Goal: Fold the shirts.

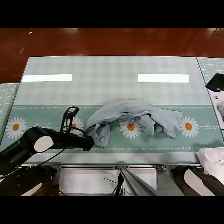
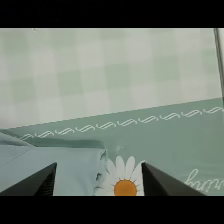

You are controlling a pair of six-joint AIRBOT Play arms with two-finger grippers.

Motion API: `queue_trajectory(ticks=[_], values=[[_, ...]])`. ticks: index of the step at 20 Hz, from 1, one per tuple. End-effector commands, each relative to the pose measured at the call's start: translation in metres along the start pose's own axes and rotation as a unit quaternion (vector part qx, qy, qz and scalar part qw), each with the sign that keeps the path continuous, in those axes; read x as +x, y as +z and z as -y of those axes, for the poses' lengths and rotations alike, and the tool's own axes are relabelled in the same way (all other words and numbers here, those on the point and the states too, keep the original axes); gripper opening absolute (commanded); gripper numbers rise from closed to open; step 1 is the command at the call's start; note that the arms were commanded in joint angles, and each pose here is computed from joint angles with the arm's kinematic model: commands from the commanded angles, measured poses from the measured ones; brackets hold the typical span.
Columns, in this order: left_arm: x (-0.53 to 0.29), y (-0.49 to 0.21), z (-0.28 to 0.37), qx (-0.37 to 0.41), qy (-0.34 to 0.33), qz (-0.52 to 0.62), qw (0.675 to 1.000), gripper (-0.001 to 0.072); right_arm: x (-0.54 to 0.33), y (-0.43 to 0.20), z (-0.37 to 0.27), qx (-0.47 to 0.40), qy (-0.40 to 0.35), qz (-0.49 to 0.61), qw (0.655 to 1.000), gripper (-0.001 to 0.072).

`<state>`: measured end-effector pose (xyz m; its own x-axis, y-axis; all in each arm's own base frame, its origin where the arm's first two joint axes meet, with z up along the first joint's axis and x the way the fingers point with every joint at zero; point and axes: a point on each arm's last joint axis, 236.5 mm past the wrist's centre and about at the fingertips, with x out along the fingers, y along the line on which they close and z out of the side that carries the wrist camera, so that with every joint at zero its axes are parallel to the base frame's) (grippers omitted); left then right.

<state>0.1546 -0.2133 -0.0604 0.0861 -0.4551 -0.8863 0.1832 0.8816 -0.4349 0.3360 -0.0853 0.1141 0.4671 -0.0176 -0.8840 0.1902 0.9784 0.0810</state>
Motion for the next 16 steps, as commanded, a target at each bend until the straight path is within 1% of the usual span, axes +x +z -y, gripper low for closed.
queue_trajectory(ticks=[1, 4, 5, 6, 7, 9, 12, 14, 16], values=[[0.024, 0.018, 0.025, -0.035, -0.063, 0.020, 0.997, 0.0720, 0.013, -0.015, 0.001, 0.028, 0.029, -0.017, 0.999, 0.0617], [0.056, 0.008, 0.007, -0.077, -0.036, -0.023, 0.996, 0.0717, 0.017, -0.021, 0.001, 0.033, 0.030, -0.026, 0.999, 0.0615], [0.065, -0.003, 0.000, -0.084, -0.023, -0.049, 0.995, 0.0501, 0.017, -0.021, 0.002, 0.033, 0.029, -0.027, 0.999, 0.0614], [0.070, -0.012, -0.005, -0.088, -0.014, -0.070, 0.994, 0.0159, 0.017, -0.022, 0.005, 0.032, 0.023, -0.028, 0.999, 0.0610], [0.072, -0.017, -0.007, -0.090, -0.010, -0.081, 0.993, 0.0027, 0.017, -0.024, 0.009, 0.028, 0.013, -0.032, 0.999, 0.0599], [0.070, -0.016, -0.005, -0.066, -0.015, -0.077, 0.995, 0.0026, 0.024, -0.035, 0.015, 0.032, 0.006, -0.049, 0.998, 0.0587], [0.058, -0.004, 0.004, -0.048, -0.030, -0.047, 0.997, 0.0025, 0.050, -0.073, 0.004, 0.073, 0.055, -0.096, 0.991, 0.0587], [0.045, 0.005, 0.013, -0.035, -0.044, -0.023, 0.998, 0.0024, 0.070, -0.106, -0.008, 0.098, 0.091, -0.133, 0.982, 0.0605], [0.034, 0.011, 0.021, -0.025, -0.056, -0.003, 0.998, 0.0024, 0.089, -0.143, -0.009, 0.099, 0.093, -0.170, 0.976, 0.0605]])
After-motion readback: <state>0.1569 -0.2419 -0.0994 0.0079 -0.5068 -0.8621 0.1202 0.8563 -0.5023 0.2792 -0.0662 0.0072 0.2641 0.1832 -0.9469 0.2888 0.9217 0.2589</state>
